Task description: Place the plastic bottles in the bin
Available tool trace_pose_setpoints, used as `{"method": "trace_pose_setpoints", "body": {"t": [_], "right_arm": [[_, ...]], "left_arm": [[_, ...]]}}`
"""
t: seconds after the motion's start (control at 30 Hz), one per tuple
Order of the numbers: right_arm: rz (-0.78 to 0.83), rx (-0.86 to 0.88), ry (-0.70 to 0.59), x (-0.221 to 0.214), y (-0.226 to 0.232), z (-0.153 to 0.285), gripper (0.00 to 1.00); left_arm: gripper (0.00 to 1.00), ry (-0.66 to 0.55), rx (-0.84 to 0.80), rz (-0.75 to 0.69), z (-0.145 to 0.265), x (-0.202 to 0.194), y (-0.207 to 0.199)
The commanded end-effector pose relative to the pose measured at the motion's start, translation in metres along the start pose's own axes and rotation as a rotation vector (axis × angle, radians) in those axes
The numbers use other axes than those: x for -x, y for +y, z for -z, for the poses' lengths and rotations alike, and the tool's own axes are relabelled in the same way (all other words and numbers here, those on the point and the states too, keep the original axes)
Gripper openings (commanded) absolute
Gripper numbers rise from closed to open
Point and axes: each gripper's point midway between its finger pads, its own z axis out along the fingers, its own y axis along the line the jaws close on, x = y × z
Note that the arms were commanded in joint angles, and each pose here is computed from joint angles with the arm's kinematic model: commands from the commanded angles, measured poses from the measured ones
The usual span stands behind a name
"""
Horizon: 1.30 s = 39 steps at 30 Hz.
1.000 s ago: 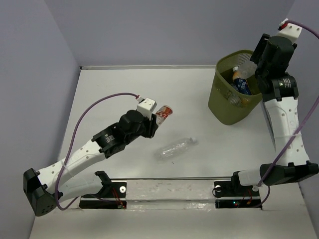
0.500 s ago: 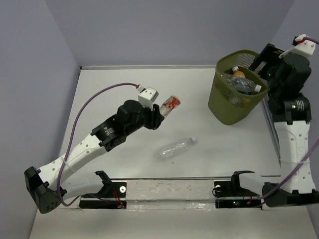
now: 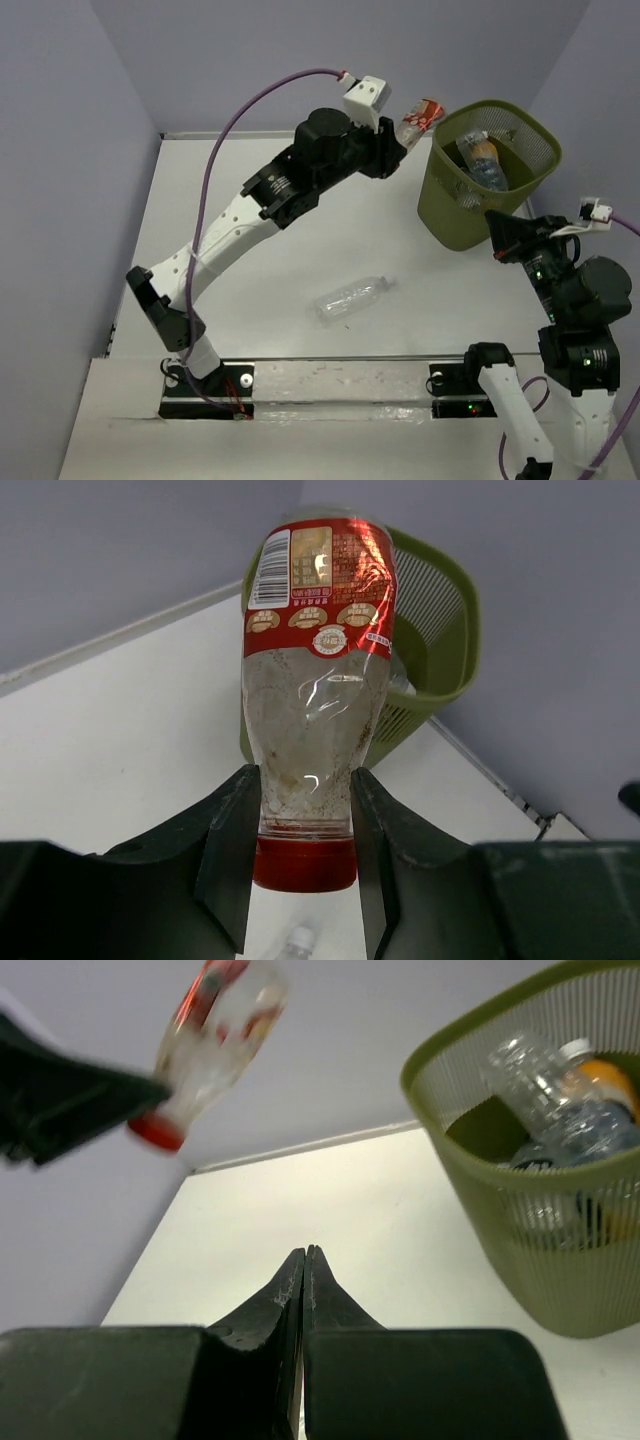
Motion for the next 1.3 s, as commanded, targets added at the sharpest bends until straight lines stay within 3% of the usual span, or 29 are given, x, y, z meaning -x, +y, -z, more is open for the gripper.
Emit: {"method": "trace_pose_setpoints", "body": {"t": [0.0,0.13,0.27,0.4,0.7,0.77,0.8,1.0,1.13,1.2,1.23,1.27], "right_arm": [[-0.046,0.164,0.012,-0.016,0.031,0.037,0.00],[-0.070,0.168,0.053,-0.037,0.029,0.056,0.00],[-0.080,0.130,0.080,-0.050,0.023,0.071,0.00],[-0.125,0.171,0.122,-0.064,0.027,0.074,0.00],[-0.139,0.198,0.125,-0.067,0.032,0.079,0.00],[-0.139,0.197,0.134,-0.071,0.031,0.079,0.00],[-0.136,0.195,0.139,-0.073,0.029,0.078,0.00],[-0.132,0.176,0.155,-0.078,0.024,0.075,0.00],[-0.134,0.150,0.173,-0.083,0.018,0.074,0.00],[-0.145,0.132,0.201,-0.091,0.014,0.071,0.01],[-0.149,0.125,0.218,-0.095,0.012,0.069,0.08],[-0.159,0.111,0.249,-0.101,0.008,0.068,0.12]], "left_arm": [[0.30,-0.097,-0.106,-0.003,-0.023,0.050,-0.036],[0.30,-0.165,-0.170,0.042,-0.066,0.065,-0.056],[0.30,-0.215,-0.275,0.114,-0.109,0.054,-0.075],[0.33,-0.296,-0.374,0.163,-0.129,0.053,-0.097],[0.45,-0.416,-0.421,0.188,-0.163,0.031,-0.122],[0.63,-0.436,-0.423,0.193,-0.163,0.036,-0.123],[0.77,-0.440,-0.410,0.194,-0.164,0.036,-0.120],[0.99,-0.507,-0.355,0.129,-0.143,0.067,-0.112],[0.99,-0.509,-0.281,0.006,-0.111,0.095,-0.103],[0.99,-0.543,-0.245,-0.042,-0.073,0.126,-0.097],[0.99,-0.493,-0.179,-0.083,-0.074,0.112,-0.084],[0.99,-0.534,-0.163,-0.089,-0.038,0.139,-0.081]]}}
